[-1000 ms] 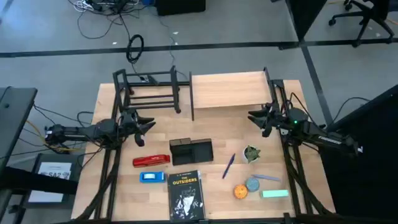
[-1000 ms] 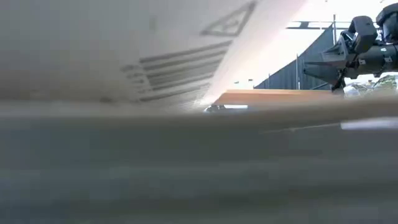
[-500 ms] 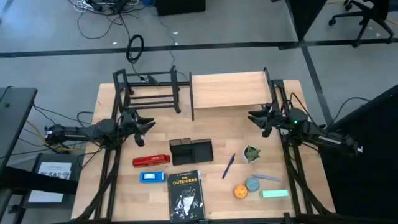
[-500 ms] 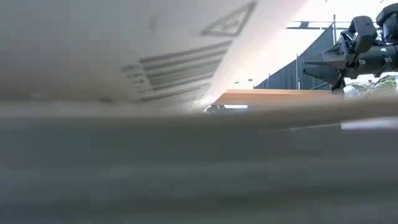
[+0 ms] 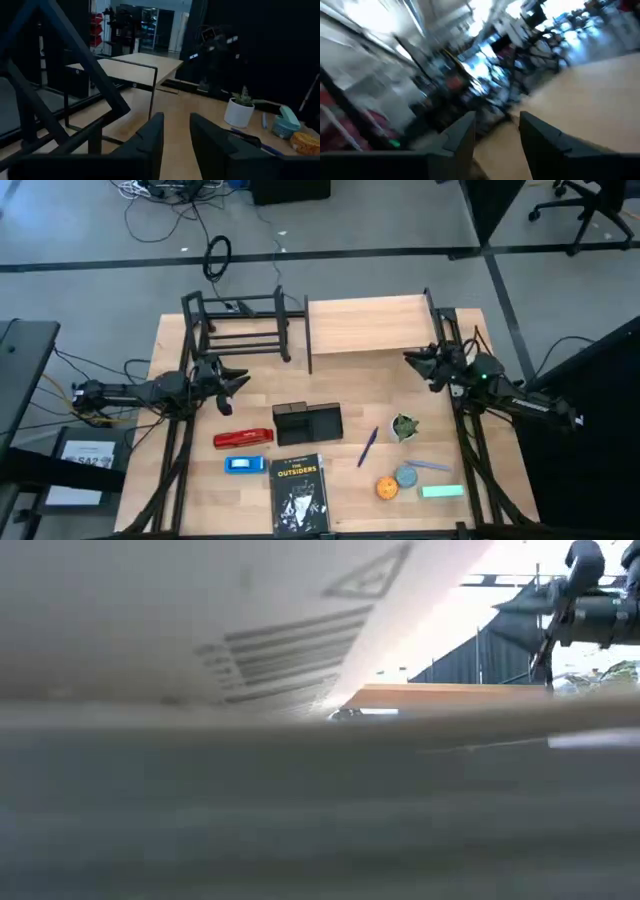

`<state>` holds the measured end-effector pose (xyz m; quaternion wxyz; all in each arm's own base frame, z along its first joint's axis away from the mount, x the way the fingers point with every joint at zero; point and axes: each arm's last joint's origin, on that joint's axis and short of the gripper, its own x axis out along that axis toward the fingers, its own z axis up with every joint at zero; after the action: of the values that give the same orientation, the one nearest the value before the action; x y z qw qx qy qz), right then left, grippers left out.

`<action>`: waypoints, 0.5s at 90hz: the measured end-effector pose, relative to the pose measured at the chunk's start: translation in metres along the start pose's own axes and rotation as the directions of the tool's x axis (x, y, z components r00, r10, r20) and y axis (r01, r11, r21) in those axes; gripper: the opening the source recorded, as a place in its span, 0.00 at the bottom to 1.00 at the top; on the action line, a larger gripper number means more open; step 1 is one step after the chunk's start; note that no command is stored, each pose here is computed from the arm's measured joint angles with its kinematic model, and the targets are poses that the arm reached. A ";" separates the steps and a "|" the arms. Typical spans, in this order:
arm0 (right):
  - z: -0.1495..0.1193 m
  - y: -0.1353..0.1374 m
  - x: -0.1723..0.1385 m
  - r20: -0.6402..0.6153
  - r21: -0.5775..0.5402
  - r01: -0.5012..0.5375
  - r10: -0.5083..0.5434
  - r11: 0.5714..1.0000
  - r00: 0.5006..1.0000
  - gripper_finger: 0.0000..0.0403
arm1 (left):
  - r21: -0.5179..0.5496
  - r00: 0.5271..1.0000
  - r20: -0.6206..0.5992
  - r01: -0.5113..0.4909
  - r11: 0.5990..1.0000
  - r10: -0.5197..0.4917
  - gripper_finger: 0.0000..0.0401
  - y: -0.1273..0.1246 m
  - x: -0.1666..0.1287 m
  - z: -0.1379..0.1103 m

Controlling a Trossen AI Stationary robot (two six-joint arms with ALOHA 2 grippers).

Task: Stock shelves
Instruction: Put the blue scented candle on the shelf

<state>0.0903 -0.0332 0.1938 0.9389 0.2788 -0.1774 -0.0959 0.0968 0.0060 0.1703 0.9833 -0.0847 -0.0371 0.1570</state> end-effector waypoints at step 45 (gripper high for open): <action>0.072 0.074 0.017 -0.302 -0.238 -0.164 0.088 0.957 0.949 0.25 | 0.171 0.996 0.088 -0.048 0.984 0.033 0.19 0.000 0.000 0.009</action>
<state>0.0839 -0.0122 0.2957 0.9873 0.1522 -0.0423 -0.0161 0.0956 0.0072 0.1787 0.9810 0.0069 -0.0634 0.1830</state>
